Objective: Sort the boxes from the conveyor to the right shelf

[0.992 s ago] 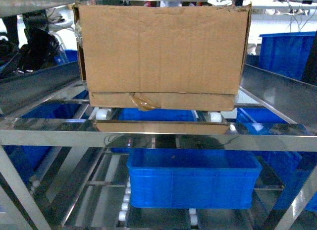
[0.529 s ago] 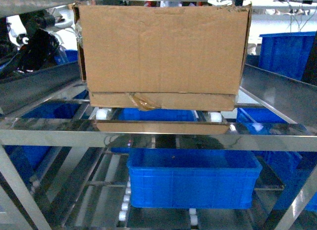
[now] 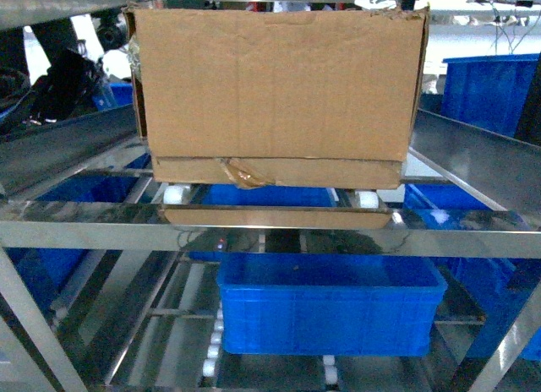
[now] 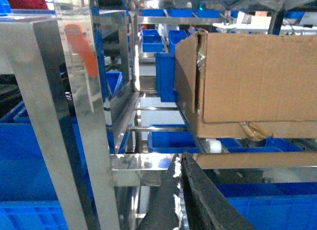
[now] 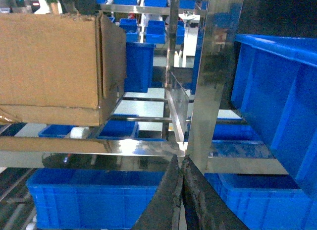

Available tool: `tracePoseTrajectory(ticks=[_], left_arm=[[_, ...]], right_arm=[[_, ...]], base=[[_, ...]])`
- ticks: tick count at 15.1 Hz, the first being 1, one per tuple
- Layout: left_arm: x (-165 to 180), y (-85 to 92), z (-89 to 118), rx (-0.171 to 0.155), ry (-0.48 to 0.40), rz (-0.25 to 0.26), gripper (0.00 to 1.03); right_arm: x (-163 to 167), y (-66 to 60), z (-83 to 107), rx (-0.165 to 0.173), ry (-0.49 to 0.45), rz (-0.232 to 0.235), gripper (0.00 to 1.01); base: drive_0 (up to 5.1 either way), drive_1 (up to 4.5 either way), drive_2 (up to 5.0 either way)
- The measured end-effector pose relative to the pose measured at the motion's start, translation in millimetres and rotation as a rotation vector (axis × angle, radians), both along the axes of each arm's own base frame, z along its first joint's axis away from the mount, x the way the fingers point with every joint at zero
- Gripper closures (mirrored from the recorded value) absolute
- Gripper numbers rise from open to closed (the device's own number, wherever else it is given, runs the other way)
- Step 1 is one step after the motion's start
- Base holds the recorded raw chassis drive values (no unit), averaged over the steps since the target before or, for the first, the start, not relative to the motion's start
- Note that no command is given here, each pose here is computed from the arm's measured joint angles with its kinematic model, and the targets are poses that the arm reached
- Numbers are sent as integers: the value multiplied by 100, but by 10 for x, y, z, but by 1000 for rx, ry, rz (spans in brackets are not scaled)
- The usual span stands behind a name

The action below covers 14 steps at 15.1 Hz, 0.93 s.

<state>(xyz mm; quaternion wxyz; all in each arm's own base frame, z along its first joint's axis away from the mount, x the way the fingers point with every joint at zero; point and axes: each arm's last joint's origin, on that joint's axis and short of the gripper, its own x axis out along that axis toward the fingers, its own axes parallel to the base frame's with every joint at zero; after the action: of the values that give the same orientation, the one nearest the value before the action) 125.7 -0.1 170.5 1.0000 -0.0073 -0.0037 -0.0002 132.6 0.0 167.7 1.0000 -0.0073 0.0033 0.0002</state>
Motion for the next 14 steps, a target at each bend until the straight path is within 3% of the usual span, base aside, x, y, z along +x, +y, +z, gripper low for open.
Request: tracePoseTrajectory(ticks=[10,11,12,13,14], left_arm=[[-181,0,11,0,-12,0,101],[-252,0,-63,0,52,-1,101],[-286,0,1,0,-20,-1,101],[-285,-1,-33,0,11,-3,101],[-285,0,-27,0,5,-1,101]], right_arm=[[-223,0,40,0,-25,0,99],[-236,0,37,0,-23,0,99],[-247,0,35,0,-22,0,99],[-307,0,-21,0,27,-1,99],[-357,0,13,0,-23,-1,99]], base=[[0,0,0],[0,0,0],[0,0,0],[0,0,0],[0,0,0]])
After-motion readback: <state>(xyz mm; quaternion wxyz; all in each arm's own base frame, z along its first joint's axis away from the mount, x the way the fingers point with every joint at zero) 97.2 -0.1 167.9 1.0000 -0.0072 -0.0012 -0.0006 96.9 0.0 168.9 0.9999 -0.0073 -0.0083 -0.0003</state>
